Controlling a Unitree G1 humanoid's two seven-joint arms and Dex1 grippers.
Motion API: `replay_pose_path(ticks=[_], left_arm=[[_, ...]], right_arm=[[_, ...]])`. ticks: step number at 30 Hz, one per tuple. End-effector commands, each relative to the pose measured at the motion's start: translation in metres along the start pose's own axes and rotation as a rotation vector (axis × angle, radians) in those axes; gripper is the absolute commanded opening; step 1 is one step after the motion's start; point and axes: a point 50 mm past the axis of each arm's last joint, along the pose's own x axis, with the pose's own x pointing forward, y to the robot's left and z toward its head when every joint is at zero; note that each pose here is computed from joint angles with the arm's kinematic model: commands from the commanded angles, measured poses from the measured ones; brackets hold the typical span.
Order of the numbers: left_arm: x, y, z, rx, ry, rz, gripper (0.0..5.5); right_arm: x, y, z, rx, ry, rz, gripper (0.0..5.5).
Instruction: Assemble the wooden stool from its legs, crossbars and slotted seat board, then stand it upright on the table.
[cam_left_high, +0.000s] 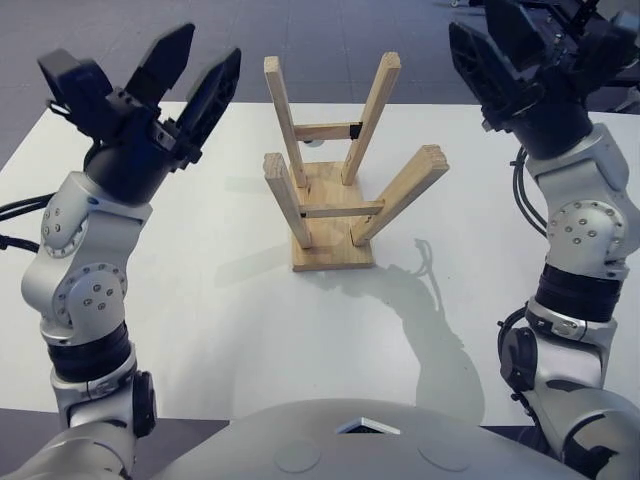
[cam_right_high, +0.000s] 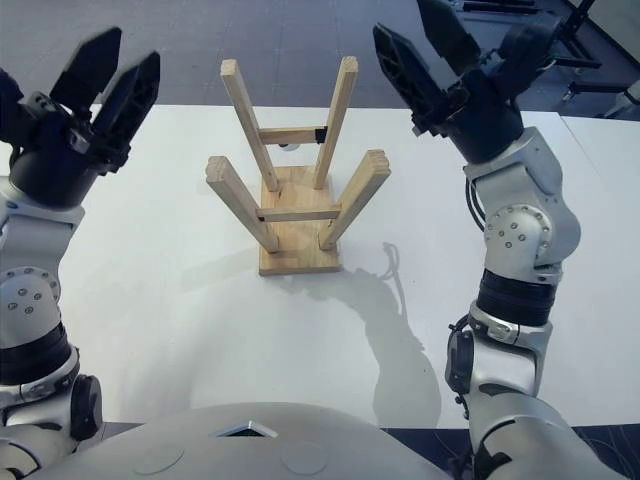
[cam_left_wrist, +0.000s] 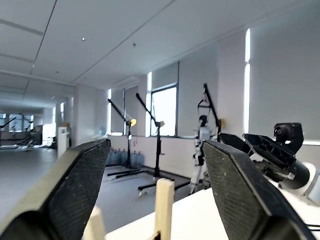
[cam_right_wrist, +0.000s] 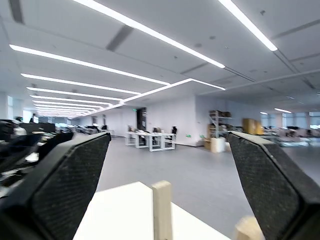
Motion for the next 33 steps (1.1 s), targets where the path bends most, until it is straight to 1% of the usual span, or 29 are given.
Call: replay_pose_path(ticks=[1, 4, 6, 7, 8, 9, 11, 13, 15, 17, 20, 22, 25, 29, 31, 33], left_arm=[[0.023, -0.013, 0.017, -0.038, -0.045, -0.107, 3.37], [0.032, -0.017, 0.023, -0.063, -0.027, -0.136, 3.37], [0.035, -0.018, 0.012, -0.093, 0.042, -0.132, 3.37], [0.032, -0.015, -0.004, -0.126, 0.117, -0.106, 3.37], [0.025, -0.011, -0.030, -0.176, 0.218, -0.064, 3.37], [0.019, -0.010, -0.047, -0.211, 0.285, -0.035, 3.37], [0.002, -0.011, -0.093, -0.296, 0.439, -0.002, 3.37], [-0.008, -0.017, -0.121, -0.356, 0.520, -0.002, 3.37], [-0.014, -0.021, -0.133, -0.374, 0.543, -0.006, 3.37], [-0.012, -0.021, -0.130, -0.370, 0.518, -0.020, 3.37], [-0.002, -0.016, -0.116, -0.335, 0.451, -0.035, 3.37], [0.005, -0.013, -0.101, -0.303, 0.389, -0.039, 3.37], [0.012, -0.007, -0.074, -0.277, 0.263, -0.031, 3.37], [0.006, -0.004, -0.048, -0.244, 0.174, -0.020, 3.37], [0.000, -0.002, -0.046, -0.238, 0.165, 0.014, 3.37], [-0.004, 0.000, -0.043, -0.231, 0.153, 0.042, 3.37]], right_arm=[[0.015, 0.013, 0.026, -0.011, -0.043, 0.089, 4.30], [0.022, 0.024, 0.033, -0.031, -0.012, 0.163, 4.30], [0.021, 0.027, 0.023, -0.022, 0.052, 0.187, 4.30], [0.017, 0.026, 0.009, 0.005, 0.105, 0.184, 4.30], [0.011, 0.023, -0.015, 0.066, 0.189, 0.179, 4.30], [0.006, 0.023, -0.031, 0.110, 0.244, 0.179, 4.30], [-0.015, 0.020, -0.076, 0.156, 0.427, 0.168, 4.30], [-0.025, 0.025, -0.093, 0.175, 0.487, 0.191, 4.30], [-0.016, 0.026, -0.085, 0.167, 0.432, 0.206, 4.30], [-0.009, 0.025, -0.074, 0.136, 0.385, 0.209, 4.30], [-0.003, 0.021, -0.065, 0.096, 0.332, 0.190, 4.30], [0.001, 0.019, -0.058, 0.072, 0.278, 0.162, 4.30], [0.010, 0.021, -0.035, 0.046, 0.165, 0.143, 4.30], [0.022, 0.046, -0.001, -0.034, 0.095, 0.230, 4.30], [0.024, 0.058, 0.009, -0.041, 0.081, 0.271, 4.30], [0.025, 0.065, 0.011, -0.020, 0.072, 0.294, 4.30]])
